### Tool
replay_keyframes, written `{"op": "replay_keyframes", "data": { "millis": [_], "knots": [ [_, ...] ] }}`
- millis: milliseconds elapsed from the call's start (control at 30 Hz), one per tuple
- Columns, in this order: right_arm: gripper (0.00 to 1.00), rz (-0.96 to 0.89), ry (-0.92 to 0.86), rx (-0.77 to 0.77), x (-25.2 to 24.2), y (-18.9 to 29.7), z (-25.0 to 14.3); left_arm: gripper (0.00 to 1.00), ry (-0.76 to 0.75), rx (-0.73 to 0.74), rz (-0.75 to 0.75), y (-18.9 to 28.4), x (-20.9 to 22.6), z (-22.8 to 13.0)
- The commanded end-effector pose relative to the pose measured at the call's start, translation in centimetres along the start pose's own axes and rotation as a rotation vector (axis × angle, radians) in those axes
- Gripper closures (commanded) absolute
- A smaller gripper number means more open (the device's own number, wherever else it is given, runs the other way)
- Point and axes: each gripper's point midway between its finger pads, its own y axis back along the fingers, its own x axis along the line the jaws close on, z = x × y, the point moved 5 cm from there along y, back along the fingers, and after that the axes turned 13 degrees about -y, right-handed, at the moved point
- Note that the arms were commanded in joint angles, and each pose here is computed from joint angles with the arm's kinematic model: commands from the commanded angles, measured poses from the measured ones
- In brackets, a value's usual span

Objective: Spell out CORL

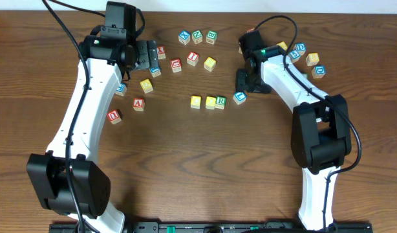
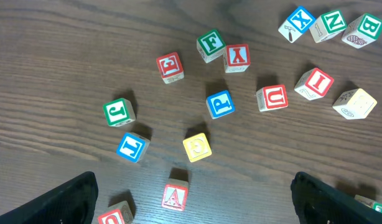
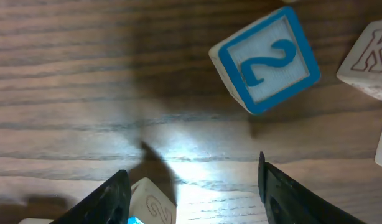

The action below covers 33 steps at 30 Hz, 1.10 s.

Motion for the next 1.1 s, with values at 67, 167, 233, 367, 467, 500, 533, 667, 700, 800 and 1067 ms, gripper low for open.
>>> {"op": "replay_keyframes", "data": {
  "millis": [67,167,233,367,467,500,533,667,700,800,1067],
  "knots": [
    [0.39,-0.01,-0.02,-0.008,-0.7,0.8,-0.1,0.03,-0.006,0.016,0.002,-0.6,-0.1,-0.2],
    [0.39,-0.013,-0.019,0.003,-0.8,0.5,-0.4,0.02,-0.006,0.016,0.002,-0.6,-0.1,-0.2],
    [0.39,0.006,0.009,0.018,-0.6,0.4,-0.7,0.02,-0.006,0.016,0.002,-0.6,-0.1,-0.2],
    [0.37,0.079,0.117,0.048,0.5,0.4,-1.2,0.02,-0.006,0.016,0.002,-0.6,-0.1,-0.2],
    [0.37,0.117,0.194,0.057,1.4,0.5,-1.7,0.02,-0.006,0.016,0.002,-0.6,-0.1,-0.2],
    [0.37,0.117,0.207,0.058,1.5,0.5,-1.8,0.02,-0.006,0.016,0.002,-0.6,-0.1,-0.2],
    [0.37,0.117,0.22,0.061,1.7,0.6,-2.0,0.03,-0.006,0.016,0.002,-0.6,-0.1,-0.2],
    [0.37,0.106,0.255,0.085,1.8,0.6,-2.8,0.02,-0.006,0.016,0.002,-0.6,-0.1,-0.2],
    [0.37,0.099,0.259,0.095,1.7,0.6,-3.0,0.03,-0.006,0.016,0.002,-0.6,-0.1,-0.2],
    [0.37,0.083,0.27,0.119,1.3,0.6,-3.4,0.02,-0.006,0.016,0.002,-0.6,-0.1,-0.2],
    [0.37,0.07,0.286,0.145,0.9,1.0,-3.8,0.03,-0.006,0.016,0.002,-0.6,-0.1,-0.2]
  ]
}}
